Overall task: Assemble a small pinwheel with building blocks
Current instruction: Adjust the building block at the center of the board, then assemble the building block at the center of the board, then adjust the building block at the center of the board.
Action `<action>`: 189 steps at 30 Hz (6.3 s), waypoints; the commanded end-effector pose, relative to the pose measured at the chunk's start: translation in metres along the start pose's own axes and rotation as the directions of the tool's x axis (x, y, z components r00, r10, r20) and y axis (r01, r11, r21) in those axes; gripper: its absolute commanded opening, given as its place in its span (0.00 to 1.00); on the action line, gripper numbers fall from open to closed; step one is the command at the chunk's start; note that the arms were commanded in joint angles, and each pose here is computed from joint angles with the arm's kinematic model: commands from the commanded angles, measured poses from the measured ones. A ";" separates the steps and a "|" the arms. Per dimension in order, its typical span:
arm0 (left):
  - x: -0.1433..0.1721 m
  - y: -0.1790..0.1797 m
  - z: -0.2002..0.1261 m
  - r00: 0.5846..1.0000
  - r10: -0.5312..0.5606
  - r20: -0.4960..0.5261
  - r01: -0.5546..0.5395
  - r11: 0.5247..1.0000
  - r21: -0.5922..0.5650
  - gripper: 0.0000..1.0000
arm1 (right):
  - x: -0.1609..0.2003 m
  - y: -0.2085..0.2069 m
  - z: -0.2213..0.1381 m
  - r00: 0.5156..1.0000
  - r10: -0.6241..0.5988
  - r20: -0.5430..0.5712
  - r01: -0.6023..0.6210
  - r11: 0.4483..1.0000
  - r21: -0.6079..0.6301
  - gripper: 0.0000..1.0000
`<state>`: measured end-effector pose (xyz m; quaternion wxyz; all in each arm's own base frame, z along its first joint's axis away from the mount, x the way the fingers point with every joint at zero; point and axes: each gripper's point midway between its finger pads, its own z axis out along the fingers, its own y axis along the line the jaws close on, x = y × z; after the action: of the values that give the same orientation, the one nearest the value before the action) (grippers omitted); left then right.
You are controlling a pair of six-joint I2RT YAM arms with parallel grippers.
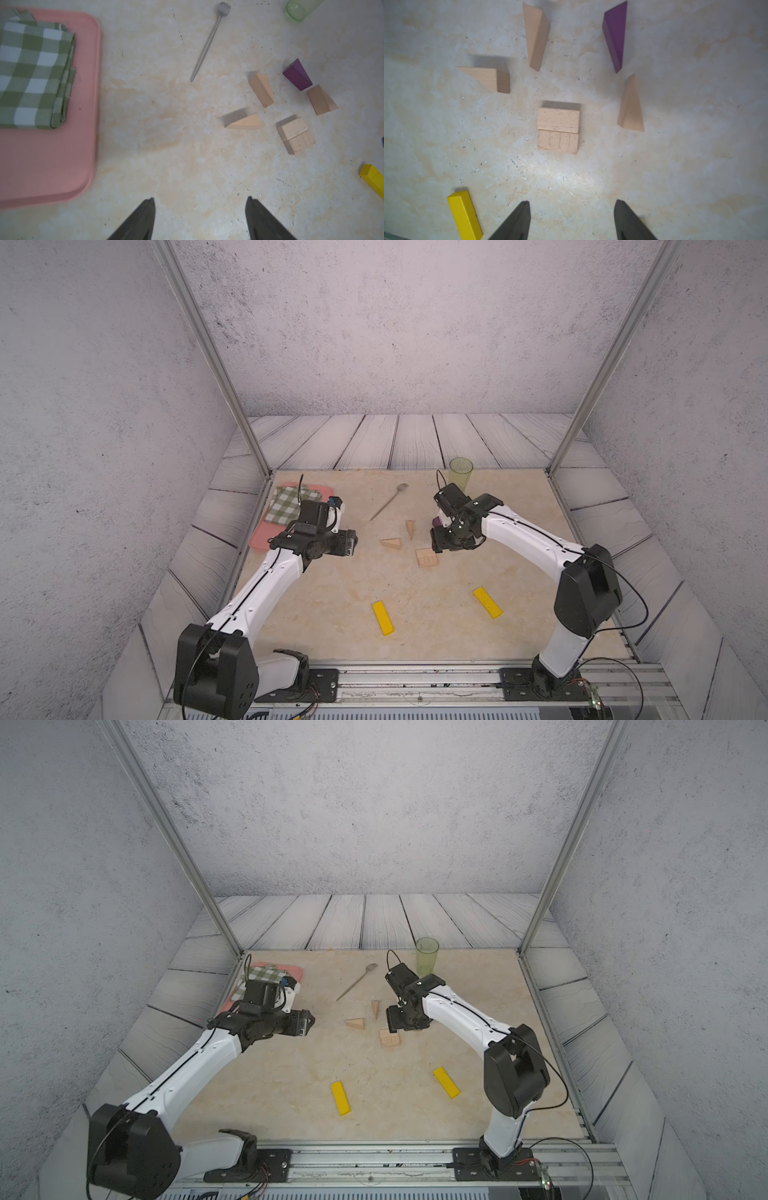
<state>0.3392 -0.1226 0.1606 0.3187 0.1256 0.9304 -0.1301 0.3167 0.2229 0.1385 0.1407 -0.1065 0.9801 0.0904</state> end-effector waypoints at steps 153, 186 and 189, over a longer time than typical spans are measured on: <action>0.093 -0.017 -0.014 0.952 -0.287 -0.111 0.289 0.957 0.008 0.65 | -0.023 0.114 0.029 0.832 -0.549 0.082 0.550 0.835 0.015 0.49; 0.057 -0.140 0.107 0.622 0.736 -0.267 -0.666 0.677 0.315 0.59 | 0.061 -0.053 -0.019 0.997 0.031 0.071 -0.032 0.999 0.009 0.53; 0.060 -0.142 0.119 0.595 0.754 -0.280 -0.689 0.657 0.306 0.59 | 0.063 -0.054 -0.018 0.997 0.033 0.067 -0.033 0.999 0.003 0.53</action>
<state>0.3109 -0.2868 0.0589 0.1492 0.5241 0.8359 -0.0662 0.2683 0.1561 0.1227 0.1631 -0.0924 0.9790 0.0799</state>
